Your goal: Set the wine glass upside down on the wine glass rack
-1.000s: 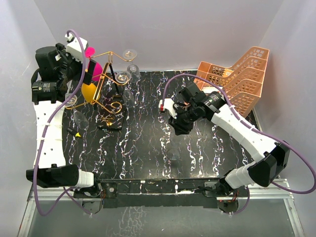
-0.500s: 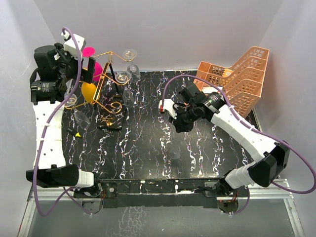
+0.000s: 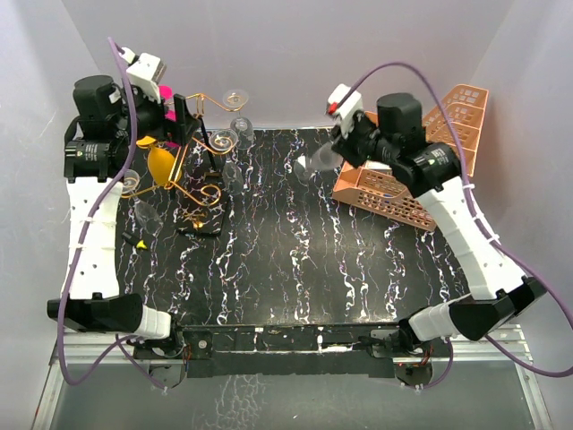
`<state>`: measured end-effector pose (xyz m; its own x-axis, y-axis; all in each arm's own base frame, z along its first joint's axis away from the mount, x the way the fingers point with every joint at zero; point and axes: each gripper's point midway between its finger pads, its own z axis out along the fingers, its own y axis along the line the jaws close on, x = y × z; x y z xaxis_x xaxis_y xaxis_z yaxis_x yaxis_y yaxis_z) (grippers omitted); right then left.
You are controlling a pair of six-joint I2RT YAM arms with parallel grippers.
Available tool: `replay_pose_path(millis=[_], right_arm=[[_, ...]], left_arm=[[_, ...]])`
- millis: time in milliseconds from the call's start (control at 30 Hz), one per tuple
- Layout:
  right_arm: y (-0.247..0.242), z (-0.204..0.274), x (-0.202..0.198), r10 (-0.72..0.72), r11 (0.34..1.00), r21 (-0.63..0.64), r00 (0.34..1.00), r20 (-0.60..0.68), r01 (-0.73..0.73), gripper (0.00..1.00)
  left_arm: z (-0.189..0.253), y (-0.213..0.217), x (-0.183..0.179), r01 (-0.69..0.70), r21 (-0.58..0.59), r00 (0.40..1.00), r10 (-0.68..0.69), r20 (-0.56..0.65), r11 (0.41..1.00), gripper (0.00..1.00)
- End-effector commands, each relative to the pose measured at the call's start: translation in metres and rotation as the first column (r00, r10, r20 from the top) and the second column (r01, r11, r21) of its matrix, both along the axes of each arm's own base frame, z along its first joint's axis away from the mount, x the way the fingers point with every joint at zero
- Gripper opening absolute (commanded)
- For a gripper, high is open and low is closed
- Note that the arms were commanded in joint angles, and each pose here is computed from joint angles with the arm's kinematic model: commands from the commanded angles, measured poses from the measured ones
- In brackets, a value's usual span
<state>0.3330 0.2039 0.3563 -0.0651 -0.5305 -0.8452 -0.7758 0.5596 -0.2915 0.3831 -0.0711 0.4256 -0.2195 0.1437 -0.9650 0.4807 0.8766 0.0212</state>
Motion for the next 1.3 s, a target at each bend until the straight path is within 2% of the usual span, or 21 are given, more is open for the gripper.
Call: replay_pose_path(millis=[0,100,300,633,1000,1267], right_arm=[[-0.013,0.098,0.035,-0.234,0.936,0.299,0.962,0.141,0.184,0.08],[-0.011,0.121,0.031,-0.237,0.904,0.391,0.964,0.122,0.173,0.08],[-0.014,0.151,0.023,-0.246,0.865,0.476,0.961,0.127,0.159,0.08],[-0.005,0.185,0.012,-0.179,0.824,0.561,0.975,0.134,0.074,0.08],[0.004,0.196,-0.004,-0.061,0.807,0.59,0.988,0.139,-0.033,0.08],[0.007,0.189,-0.01,0.013,0.796,0.6,0.993,0.118,-0.082,0.08]], left_arm=[[0.018,-0.037,-0.008,0.101,-0.102,0.995,-0.1,0.014,0.99,0.89],[0.022,-0.059,-0.01,0.157,-0.19,0.987,-0.161,-0.005,0.969,0.89],[0.022,-0.086,-0.011,0.221,-0.381,0.964,-0.261,-0.057,0.898,0.87],[0.013,-0.121,0.007,0.27,-0.458,0.938,-0.34,-0.074,0.847,0.84],[-0.002,-0.148,0.004,0.284,-0.582,0.899,-0.423,-0.114,0.762,0.69],[-0.004,-0.157,0.001,0.283,-0.643,0.874,-0.467,-0.133,0.712,0.52]])
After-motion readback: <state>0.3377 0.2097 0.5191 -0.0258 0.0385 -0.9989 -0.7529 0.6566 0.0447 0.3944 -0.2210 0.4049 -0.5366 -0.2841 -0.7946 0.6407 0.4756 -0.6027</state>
